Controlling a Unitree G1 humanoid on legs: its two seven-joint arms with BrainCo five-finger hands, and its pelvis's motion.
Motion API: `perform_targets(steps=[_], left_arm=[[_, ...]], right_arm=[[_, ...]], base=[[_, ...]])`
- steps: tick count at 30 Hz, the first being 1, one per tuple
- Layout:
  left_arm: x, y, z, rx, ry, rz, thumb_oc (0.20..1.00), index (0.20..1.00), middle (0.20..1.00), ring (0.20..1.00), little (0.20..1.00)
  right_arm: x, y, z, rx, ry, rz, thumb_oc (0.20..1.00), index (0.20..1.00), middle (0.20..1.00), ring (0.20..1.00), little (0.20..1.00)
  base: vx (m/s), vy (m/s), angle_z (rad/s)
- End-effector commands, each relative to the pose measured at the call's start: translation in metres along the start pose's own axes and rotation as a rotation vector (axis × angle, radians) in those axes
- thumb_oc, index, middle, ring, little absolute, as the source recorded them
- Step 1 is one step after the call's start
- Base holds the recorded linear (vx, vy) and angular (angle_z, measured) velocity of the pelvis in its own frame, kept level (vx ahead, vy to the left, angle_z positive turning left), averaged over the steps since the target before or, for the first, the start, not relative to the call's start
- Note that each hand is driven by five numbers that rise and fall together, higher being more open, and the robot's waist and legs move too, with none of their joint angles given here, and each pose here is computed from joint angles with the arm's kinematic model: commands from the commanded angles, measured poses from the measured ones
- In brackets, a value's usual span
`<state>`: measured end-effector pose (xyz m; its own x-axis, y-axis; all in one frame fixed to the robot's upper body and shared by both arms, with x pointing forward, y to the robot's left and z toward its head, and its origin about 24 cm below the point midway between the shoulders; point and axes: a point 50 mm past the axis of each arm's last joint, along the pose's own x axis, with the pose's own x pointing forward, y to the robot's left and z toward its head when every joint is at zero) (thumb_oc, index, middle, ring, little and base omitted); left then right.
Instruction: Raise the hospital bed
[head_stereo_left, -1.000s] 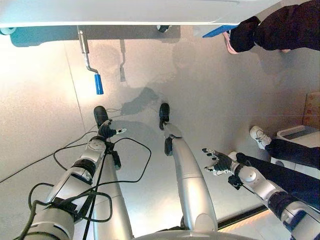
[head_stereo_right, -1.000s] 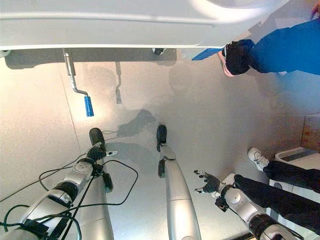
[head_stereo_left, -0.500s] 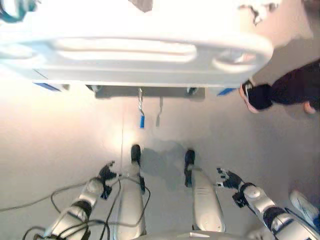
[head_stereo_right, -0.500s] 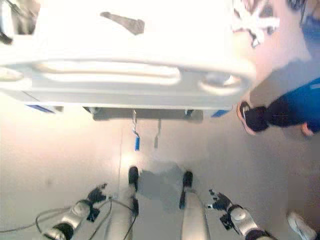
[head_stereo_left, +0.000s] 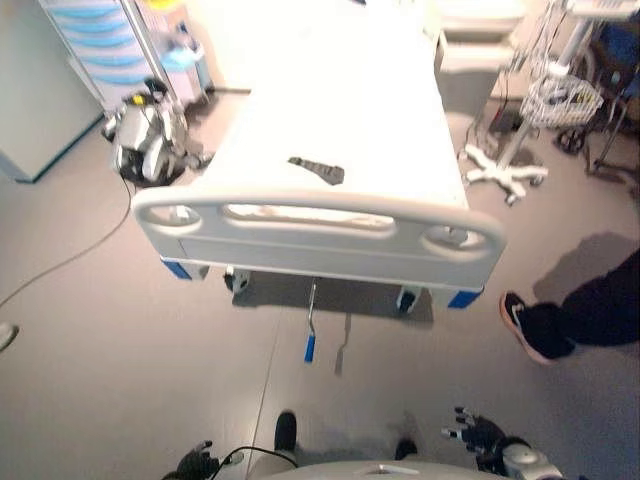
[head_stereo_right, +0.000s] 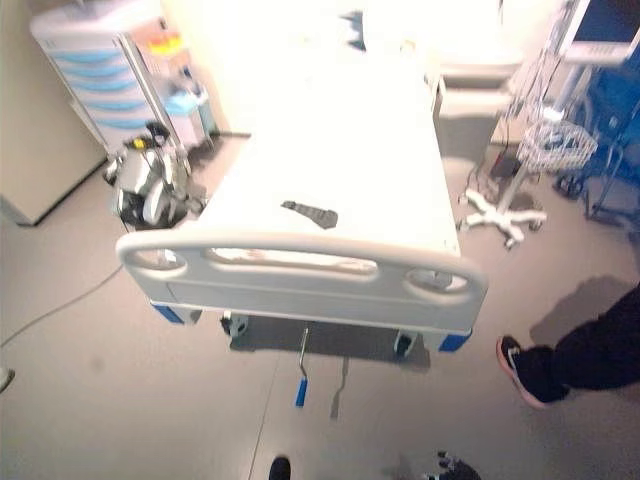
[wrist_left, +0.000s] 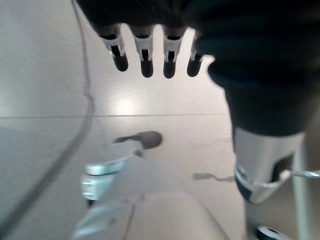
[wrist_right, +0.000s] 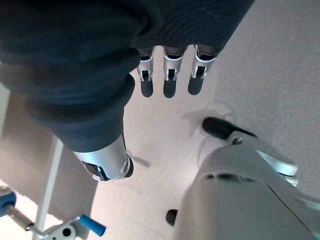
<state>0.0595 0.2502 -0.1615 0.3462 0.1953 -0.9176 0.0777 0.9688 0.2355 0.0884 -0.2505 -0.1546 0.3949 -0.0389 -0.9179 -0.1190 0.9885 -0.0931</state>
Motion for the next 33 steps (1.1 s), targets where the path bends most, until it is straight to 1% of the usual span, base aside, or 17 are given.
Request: perform_targets(steps=[1,4,6,21,33], left_arm=[[0.005,0.008,0.027,0.007,-0.064,0.018,1.0,1.0,1.0,1.0,1.0],[0.006,0.002,0.03,0.022,-0.077,0.004,1.0,1.0,1.0,1.0,1.0],[0.006,-0.006,0.032,0.07,-0.09,-0.023,1.0,1.0,1.0,1.0,1.0],[0.006,-0.011,0.032,0.122,-0.09,-0.036,1.0,1.0,1.0,1.0,1.0],[0.006,-0.012,0.028,0.112,-0.074,-0.036,1.0,1.0,1.0,1.0,1.0]], right_arm=[[0.005,0.002,0.019,-0.021,-0.029,0.017,1.0,1.0,1.0,1.0,1.0],[0.005,0.007,0.016,-0.014,-0.021,0.032,1.0,1.0,1.0,1.0,1.0],[0.006,0.015,0.012,-0.053,0.002,0.054,1.0,1.0,1.0,1.0,1.0],[0.006,0.021,0.006,-0.059,0.018,0.059,1.0,1.0,1.0,1.0,1.0],[0.007,0.025,0.009,-0.083,0.005,0.072,1.0,1.0,1.0,1.0,1.0]], base=[[0.03,-0.005,-0.1],[0.04,-0.002,-0.09],[0.05,0.01,-0.04],[0.02,0.004,-0.06],[0.0,0.0,0.0]])
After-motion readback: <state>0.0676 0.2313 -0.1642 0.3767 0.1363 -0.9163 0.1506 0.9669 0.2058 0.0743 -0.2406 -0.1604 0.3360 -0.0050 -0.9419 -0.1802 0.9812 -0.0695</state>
